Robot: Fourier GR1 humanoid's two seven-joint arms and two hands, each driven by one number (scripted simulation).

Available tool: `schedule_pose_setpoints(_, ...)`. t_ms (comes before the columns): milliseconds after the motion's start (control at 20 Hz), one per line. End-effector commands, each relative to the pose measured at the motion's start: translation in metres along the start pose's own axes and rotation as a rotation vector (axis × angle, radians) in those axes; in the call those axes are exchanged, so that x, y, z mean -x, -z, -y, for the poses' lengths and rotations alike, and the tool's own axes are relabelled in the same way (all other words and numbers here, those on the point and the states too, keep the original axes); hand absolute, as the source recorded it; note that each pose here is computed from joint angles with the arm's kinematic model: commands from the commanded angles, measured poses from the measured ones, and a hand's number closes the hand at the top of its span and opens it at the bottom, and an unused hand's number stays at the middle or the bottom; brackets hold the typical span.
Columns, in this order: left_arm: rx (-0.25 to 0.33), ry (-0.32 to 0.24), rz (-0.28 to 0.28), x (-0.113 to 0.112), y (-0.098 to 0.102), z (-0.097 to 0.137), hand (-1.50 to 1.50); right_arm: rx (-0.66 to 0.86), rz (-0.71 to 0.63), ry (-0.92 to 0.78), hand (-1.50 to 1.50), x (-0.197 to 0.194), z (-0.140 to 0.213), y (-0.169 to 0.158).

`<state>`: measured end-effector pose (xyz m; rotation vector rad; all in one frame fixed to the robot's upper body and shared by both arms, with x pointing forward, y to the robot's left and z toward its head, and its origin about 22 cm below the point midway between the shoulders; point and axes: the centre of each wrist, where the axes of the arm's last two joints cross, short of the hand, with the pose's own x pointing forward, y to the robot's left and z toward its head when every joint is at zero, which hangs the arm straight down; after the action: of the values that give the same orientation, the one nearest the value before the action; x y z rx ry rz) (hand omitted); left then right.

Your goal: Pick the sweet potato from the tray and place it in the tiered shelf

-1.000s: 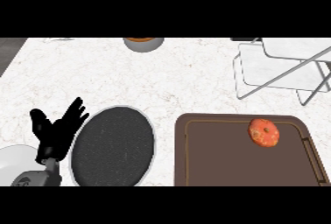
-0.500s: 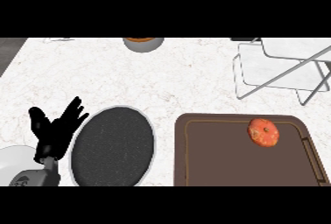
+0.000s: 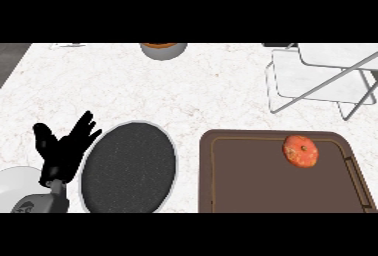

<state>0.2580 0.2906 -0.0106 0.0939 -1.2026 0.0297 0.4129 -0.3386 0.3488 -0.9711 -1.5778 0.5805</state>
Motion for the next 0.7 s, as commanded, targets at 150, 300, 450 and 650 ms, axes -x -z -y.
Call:
schedule_pose_setpoints(150,0.02,0.007,-0.08,0.025,-0.003,0.001,0.0,-0.029,-0.002,-0.096,1.5,0.006,-0.012,0.009)
schedule_pose_setpoints(300,0.011,-0.015,-0.069,0.023,-0.002,-0.003,0.0,0.017,-0.048,0.044,1.5,0.005,-0.012,0.011)
schedule_pose_setpoints(450,-0.01,-0.004,-0.093,0.022,-0.001,-0.012,0.0,0.091,-0.096,0.217,-1.5,0.012,0.01,0.009)
schedule_pose_setpoints(650,0.002,0.006,-0.079,0.022,-0.006,0.007,0.0,0.108,-0.105,0.335,-1.5,0.01,0.007,0.014)
